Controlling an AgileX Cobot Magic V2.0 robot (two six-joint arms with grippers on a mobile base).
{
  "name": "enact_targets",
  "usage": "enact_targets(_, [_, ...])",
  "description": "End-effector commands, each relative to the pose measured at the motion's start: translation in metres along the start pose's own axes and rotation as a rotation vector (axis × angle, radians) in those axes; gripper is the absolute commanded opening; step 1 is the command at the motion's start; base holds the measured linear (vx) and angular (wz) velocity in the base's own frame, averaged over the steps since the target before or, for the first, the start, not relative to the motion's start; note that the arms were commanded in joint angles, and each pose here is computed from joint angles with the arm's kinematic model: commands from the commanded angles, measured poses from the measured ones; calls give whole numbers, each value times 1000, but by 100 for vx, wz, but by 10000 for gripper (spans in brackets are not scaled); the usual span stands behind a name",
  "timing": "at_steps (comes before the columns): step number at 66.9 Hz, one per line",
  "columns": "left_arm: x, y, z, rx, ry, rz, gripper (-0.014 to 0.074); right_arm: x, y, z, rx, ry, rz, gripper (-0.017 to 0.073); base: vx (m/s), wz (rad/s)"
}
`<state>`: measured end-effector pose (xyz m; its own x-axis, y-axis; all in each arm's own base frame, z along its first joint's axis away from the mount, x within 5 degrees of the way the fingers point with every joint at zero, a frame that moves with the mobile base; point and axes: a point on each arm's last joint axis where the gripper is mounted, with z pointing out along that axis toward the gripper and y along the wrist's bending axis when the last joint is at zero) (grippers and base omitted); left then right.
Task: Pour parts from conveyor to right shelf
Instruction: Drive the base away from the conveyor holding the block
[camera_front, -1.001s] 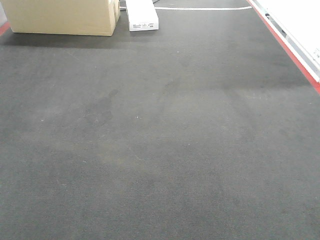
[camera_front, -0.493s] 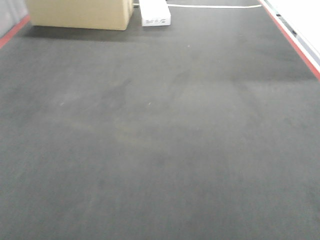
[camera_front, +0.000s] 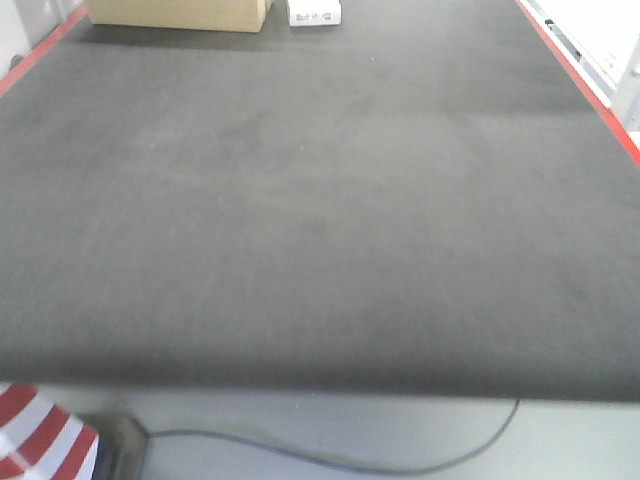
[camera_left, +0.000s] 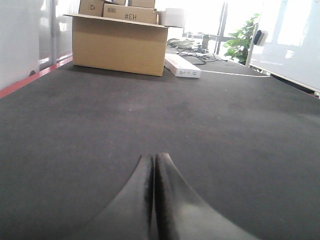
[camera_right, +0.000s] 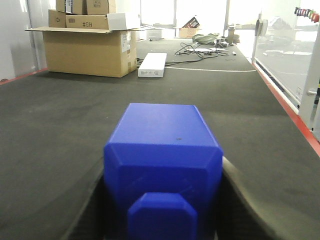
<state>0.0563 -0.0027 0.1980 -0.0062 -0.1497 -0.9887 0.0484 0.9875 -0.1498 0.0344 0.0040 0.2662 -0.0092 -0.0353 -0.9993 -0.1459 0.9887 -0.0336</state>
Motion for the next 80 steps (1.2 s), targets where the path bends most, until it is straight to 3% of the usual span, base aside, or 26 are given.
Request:
enact_targets(1, [0,0,0,17,-60,-13,-6,-15,-1,-2,7,-95,-18,-4,-40,0])
enact_targets(80, [0,0,0,17,-60,-13,-6,-15,-1,-2,7,-95,-18,-4,-29,-7])
